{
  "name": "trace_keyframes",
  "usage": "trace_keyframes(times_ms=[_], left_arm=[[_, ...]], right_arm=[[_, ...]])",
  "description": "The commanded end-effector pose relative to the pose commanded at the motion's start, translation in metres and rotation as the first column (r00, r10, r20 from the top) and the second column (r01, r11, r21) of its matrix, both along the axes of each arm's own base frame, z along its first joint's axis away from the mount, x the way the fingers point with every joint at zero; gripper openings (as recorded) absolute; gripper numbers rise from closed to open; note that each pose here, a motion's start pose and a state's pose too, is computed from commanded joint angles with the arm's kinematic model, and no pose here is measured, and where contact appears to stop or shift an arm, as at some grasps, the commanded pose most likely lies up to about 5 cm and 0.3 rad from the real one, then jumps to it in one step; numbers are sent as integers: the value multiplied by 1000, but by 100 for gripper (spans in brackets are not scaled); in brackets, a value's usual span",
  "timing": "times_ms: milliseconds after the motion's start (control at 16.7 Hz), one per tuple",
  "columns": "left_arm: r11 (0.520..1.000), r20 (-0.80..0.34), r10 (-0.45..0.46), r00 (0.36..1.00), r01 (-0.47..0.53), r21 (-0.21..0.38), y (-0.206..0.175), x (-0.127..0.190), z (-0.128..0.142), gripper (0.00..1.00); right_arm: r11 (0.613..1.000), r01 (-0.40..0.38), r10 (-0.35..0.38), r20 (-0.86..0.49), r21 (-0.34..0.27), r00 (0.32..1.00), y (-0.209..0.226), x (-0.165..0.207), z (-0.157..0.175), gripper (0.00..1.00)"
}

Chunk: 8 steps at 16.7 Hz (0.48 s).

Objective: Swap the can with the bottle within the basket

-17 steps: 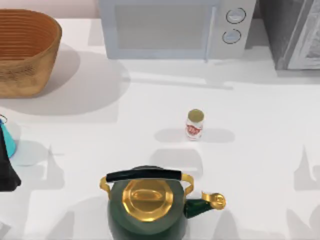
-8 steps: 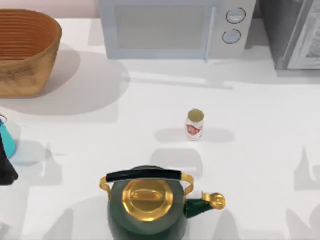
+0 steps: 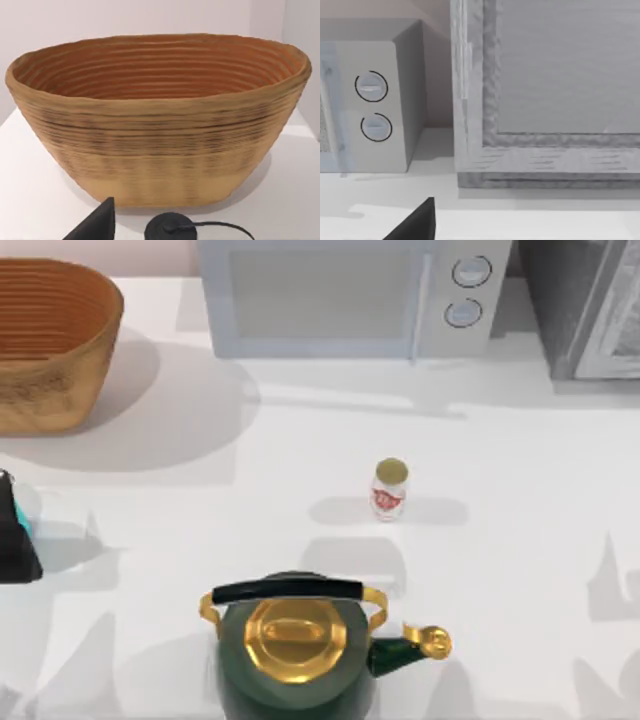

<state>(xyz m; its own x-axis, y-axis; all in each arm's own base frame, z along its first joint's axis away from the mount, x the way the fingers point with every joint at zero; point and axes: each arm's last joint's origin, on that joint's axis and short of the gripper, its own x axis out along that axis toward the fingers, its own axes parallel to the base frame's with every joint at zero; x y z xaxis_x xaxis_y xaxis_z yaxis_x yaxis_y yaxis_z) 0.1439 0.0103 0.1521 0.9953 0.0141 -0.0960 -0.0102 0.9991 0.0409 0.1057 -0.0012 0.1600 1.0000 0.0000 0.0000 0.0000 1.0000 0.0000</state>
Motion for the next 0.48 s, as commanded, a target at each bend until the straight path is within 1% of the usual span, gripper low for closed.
trace_keyframes(times_ms=[180, 480], left_arm=[[1000, -33, -13, 999, 13, 5, 3, 9, -8, 100], [1000, -98, -29, 995, 28, -5, 9, 22, -27, 100]], right_arm=[[1000, 0, 0, 0, 0, 1000, 0, 0, 0, 100], [1000, 0, 0, 0, 0, 1000, 0, 0, 0, 100]])
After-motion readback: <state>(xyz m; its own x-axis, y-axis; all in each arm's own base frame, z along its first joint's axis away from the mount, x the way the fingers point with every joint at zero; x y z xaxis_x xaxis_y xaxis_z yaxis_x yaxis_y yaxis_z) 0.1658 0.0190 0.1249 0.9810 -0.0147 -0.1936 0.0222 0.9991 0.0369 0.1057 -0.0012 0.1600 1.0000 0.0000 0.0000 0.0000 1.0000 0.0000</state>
